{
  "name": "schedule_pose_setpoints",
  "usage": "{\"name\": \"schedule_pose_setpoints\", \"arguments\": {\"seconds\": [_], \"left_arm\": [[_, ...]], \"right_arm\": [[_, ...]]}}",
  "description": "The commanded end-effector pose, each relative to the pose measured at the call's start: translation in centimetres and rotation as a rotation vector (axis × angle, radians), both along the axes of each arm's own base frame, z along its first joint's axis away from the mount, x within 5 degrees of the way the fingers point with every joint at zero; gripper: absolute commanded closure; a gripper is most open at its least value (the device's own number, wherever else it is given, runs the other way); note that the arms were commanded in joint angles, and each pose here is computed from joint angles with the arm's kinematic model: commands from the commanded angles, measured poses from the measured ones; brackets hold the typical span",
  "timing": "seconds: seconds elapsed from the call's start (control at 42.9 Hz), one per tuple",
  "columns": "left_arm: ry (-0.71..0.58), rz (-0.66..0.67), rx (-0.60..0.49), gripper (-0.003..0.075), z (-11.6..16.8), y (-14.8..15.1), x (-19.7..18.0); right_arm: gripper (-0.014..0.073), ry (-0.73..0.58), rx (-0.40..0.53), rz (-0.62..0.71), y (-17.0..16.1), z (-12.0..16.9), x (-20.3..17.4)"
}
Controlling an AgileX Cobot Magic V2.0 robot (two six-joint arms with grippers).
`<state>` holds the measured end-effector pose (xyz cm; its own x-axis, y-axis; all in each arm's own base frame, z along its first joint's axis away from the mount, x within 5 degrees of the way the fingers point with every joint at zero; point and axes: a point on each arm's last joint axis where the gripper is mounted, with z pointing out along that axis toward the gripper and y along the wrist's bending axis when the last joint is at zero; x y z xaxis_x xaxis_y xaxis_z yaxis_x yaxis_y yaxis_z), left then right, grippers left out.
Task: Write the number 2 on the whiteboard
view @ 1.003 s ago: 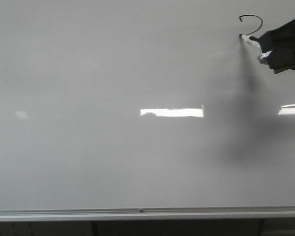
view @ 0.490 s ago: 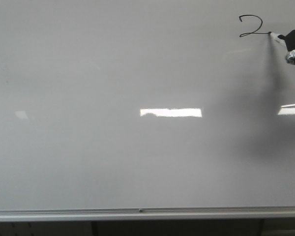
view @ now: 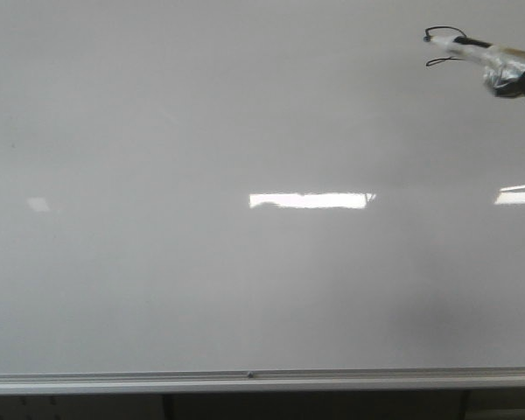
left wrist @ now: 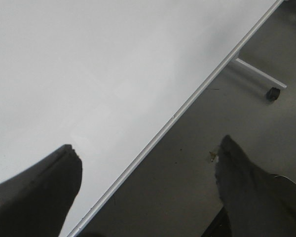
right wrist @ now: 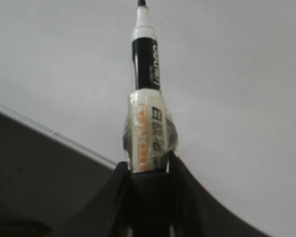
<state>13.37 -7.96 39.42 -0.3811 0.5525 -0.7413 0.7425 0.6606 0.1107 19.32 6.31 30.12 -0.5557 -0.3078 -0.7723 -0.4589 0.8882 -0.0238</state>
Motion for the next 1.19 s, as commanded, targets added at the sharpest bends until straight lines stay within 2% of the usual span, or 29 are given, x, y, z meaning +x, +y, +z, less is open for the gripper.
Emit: {"name": "schedule_pose_setpoints", "arguments": {"seconds": [0.0, 0.117, 0.21, 0.467, 0.583, 0.7, 0.957, 1.167], "left_arm": [[-0.082, -0.024, -0.053, 0.0176, 1.3, -0.3, 0.0], [-0.102, -0.116, -0.069, 0.0176, 1.5, -0.8, -0.4], [-0.108, -0.209, -0.080, 0.0176, 1.6, -1.3, -0.9], [-0.143, -0.322, -0.111, 0.0176, 1.9, -2.0, -1.5], [-0.143, -0.384, -0.130, 0.0176, 2.0, -2.9, -1.9], [-0.111, -0.464, -0.134, 0.0176, 1.4, -4.6, -1.8], [-0.049, -0.631, -0.128, 0.0176, -0.7, -10.4, -1.3], [0.012, -0.710, -0.064, 0.0176, -2.8, -14.3, -0.5]], "right_arm": [[0.0675, -0.074, -0.044, 0.149, 1.5, 1.6, -1.3], [0.0675, -0.052, -0.118, 0.366, 3.7, 1.2, -3.0], [0.0675, -0.036, -0.142, 0.499, 5.2, 1.0, -4.3], [0.0675, -0.019, -0.139, 0.711, 7.3, 4.7, -6.9], [0.0675, 0.006, -0.139, 0.757, 7.3, 6.3, -7.6], [0.0675, 0.013, -0.142, 0.766, 7.3, 6.6, -7.7], [0.0675, 0.027, -0.147, 0.772, 7.2, 6.5, -7.8], [0.0675, 0.032, -0.149, 0.774, 7.2, 6.5, -7.8]]}}
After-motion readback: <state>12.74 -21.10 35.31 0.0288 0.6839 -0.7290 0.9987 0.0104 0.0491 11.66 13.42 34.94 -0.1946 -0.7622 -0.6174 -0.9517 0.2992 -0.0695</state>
